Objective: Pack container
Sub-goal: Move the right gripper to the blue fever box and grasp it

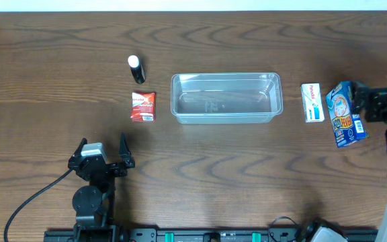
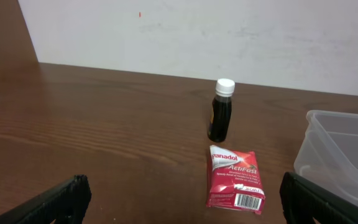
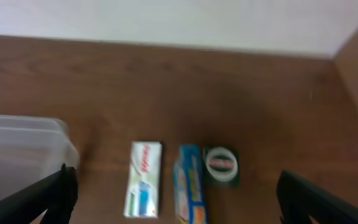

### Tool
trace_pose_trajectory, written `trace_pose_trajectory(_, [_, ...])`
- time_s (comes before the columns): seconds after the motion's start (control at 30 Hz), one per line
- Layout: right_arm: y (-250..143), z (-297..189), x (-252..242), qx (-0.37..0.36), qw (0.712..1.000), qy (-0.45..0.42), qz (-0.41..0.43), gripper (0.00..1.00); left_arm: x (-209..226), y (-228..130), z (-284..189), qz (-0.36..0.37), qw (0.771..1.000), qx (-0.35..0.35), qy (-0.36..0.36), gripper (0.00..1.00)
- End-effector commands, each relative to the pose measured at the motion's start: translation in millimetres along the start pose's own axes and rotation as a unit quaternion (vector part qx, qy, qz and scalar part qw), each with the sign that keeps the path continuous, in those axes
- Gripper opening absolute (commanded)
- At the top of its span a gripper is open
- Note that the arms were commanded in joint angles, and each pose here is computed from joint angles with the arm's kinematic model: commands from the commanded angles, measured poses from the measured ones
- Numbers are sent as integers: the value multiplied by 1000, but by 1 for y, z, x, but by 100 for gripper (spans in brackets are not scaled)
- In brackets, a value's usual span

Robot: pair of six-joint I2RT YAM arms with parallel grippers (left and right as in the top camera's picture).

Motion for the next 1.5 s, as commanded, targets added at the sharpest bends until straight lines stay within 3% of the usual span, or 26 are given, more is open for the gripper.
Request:
trace_pose_trajectory(0.0, [-7, 11, -17, 16, 1000, 5, 12, 99, 3, -17, 2, 7, 1000, 27, 7, 98])
trace_pose_trajectory(0.23, [-21, 27, -26, 44, 999, 5, 27, 99, 3, -17, 2, 7, 1000, 27, 7, 98])
trace_pose_trajectory(0.47, [-36, 48, -25, 65, 996, 43, -33, 99, 3, -17, 2, 7, 1000, 27, 7, 98])
trace_pose_trajectory(0.6, [-58, 66, -30, 103, 993, 53, -11, 99, 3, -17, 2, 7, 1000, 27, 7, 98])
trace_pose_trajectory(0.8, [-87, 79, -41, 164, 986, 27, 6, 84, 3, -17, 2, 7, 1000, 27, 7, 98])
trace_pose_trajectory(1.17, [-120, 92, -46, 229, 973, 15, 32, 80, 3, -17, 2, 7, 1000, 27, 7, 98])
trace_pose_trajectory(1.37, [-135, 97, -43, 256, 965, 26, 42, 66, 3, -17, 2, 7, 1000, 27, 7, 98])
trace_pose_trajectory(1.47, [-136, 97, -42, 258, 965, 27, 43, 71, 3, -17, 2, 7, 1000, 27, 7, 98])
Point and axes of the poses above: each gripper's point midway between its finger pads, its own z axis out along the fingers, its own x axis along the line the jaws close on, y = z × x, the point moved 3 cm from there along -z, back along the fingers, and after that the axes turned 3 degrees about z, right-handed, at the moved point
